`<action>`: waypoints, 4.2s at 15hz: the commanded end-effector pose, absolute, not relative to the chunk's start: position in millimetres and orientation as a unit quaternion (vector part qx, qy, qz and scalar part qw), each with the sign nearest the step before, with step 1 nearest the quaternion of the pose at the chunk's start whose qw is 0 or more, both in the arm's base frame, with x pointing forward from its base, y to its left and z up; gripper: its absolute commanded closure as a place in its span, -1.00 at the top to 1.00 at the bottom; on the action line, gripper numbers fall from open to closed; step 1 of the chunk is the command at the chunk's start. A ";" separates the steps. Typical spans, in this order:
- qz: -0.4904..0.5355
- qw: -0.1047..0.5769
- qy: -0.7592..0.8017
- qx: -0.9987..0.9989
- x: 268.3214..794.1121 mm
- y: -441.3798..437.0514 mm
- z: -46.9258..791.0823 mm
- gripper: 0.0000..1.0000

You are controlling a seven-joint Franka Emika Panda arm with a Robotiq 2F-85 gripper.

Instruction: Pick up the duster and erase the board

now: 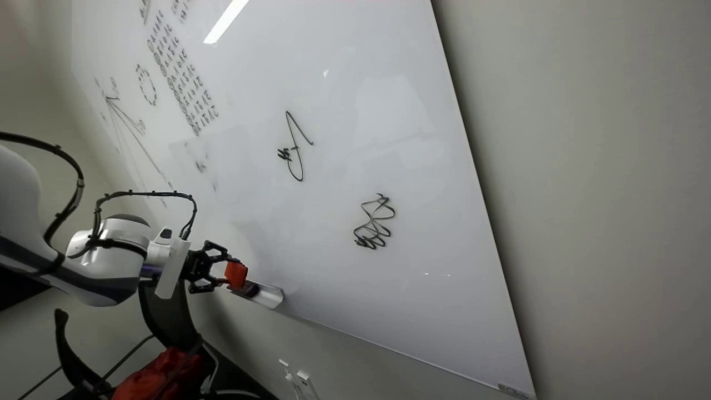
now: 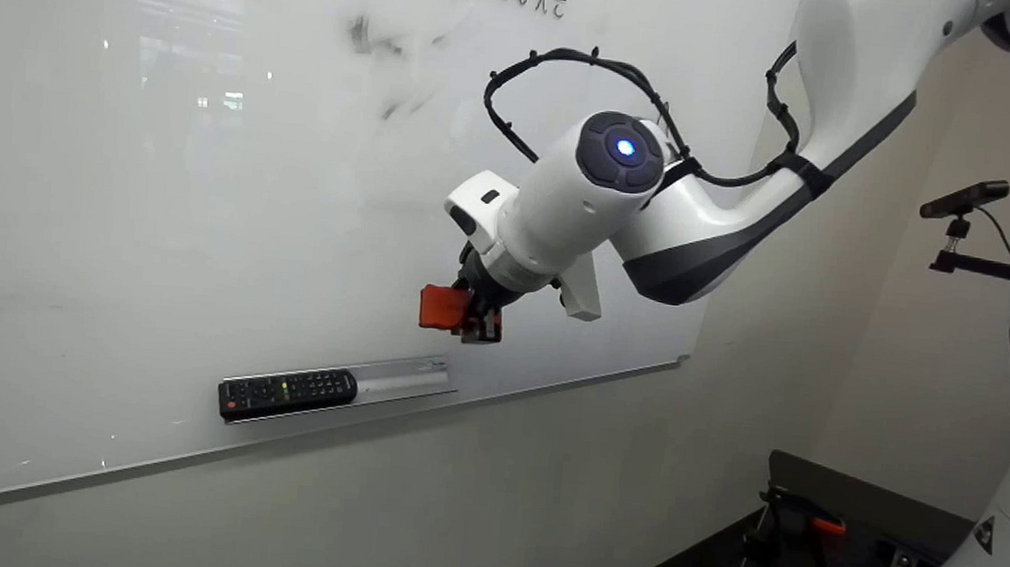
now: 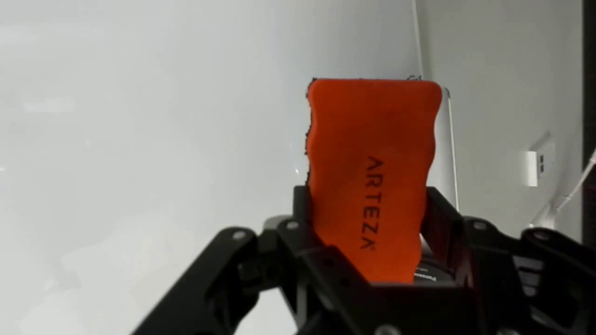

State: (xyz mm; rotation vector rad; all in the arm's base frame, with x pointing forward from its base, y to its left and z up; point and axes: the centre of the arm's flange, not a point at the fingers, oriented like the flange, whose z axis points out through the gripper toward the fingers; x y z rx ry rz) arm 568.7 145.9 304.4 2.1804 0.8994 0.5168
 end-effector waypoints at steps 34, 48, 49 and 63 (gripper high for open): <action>0.243 0.565 0.355 0.704 432.9 -60.9 453.6 -0.30; 0.289 0.601 0.358 0.653 369.6 -160.1 529.7 -0.30; 0.290 0.600 0.359 0.653 371.2 -166.0 536.0 -0.30; 0.327 0.486 0.413 0.698 409.4 -209.4 540.8 -0.30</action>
